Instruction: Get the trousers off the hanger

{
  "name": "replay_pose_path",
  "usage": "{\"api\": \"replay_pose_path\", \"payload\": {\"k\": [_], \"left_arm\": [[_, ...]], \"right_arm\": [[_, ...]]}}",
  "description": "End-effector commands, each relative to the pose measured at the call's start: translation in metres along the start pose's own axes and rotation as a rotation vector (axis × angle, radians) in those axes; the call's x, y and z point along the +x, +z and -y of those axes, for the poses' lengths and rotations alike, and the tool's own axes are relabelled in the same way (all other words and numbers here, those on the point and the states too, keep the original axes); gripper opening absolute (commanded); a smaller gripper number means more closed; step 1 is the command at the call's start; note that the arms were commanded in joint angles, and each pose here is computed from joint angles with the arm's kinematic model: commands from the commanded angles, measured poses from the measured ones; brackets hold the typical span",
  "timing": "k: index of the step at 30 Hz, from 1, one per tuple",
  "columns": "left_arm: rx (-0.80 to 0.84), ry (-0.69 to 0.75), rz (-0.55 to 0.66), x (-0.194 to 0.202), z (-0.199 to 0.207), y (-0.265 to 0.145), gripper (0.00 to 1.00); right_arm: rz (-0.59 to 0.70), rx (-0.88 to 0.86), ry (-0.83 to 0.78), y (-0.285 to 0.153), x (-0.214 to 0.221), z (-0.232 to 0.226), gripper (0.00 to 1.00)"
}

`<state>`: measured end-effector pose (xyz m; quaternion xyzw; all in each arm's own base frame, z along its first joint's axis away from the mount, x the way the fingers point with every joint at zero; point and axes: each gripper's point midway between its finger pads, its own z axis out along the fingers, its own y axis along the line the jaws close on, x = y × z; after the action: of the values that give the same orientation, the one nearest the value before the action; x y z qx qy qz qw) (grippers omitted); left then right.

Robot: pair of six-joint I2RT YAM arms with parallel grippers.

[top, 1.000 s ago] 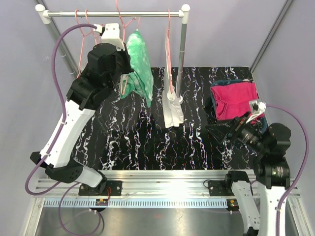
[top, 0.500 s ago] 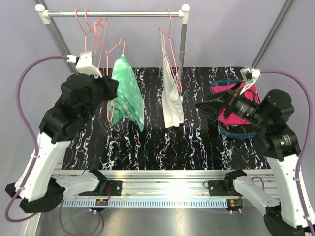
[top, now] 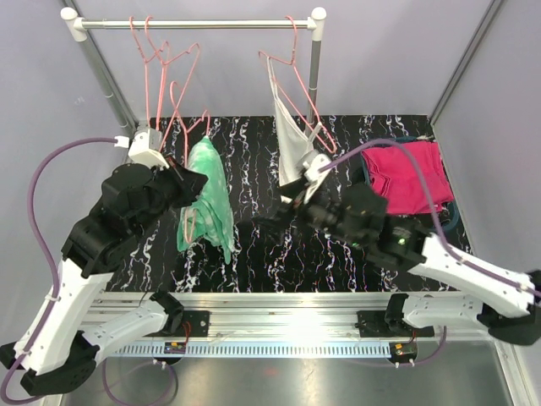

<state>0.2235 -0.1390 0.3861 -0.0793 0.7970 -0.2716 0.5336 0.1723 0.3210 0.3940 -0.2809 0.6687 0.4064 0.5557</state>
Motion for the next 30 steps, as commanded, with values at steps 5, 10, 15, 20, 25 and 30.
{"api": "replay_pose_path", "payload": {"k": [5,10,15,20,25,30], "left_arm": [[0.276,-0.133,0.195,-0.054,0.052,-0.04,0.0],[0.349,-0.161,0.183,-0.054,0.063,-0.054,0.0],[0.404,-0.178,0.174,-0.05,0.068,-0.065,0.0],[0.417,-0.185,0.176,-0.051,0.07,-0.067,0.0],[0.407,-0.184,0.183,-0.054,0.07,-0.065,0.0],[0.43,-0.197,0.168,-0.051,0.074,-0.065,0.0]], "right_arm": [[0.25,0.183,-0.221,0.053,-0.003,-0.016,0.99],[0.23,0.178,-0.257,0.087,0.026,-0.021,1.0],[0.197,0.153,-0.299,0.11,0.05,-0.029,0.99],[0.171,0.09,-0.293,0.12,0.062,-0.042,0.99],[0.142,-0.005,-0.266,0.127,0.075,-0.06,0.99],[0.154,0.022,-0.271,0.132,0.076,-0.057,0.99]]}}
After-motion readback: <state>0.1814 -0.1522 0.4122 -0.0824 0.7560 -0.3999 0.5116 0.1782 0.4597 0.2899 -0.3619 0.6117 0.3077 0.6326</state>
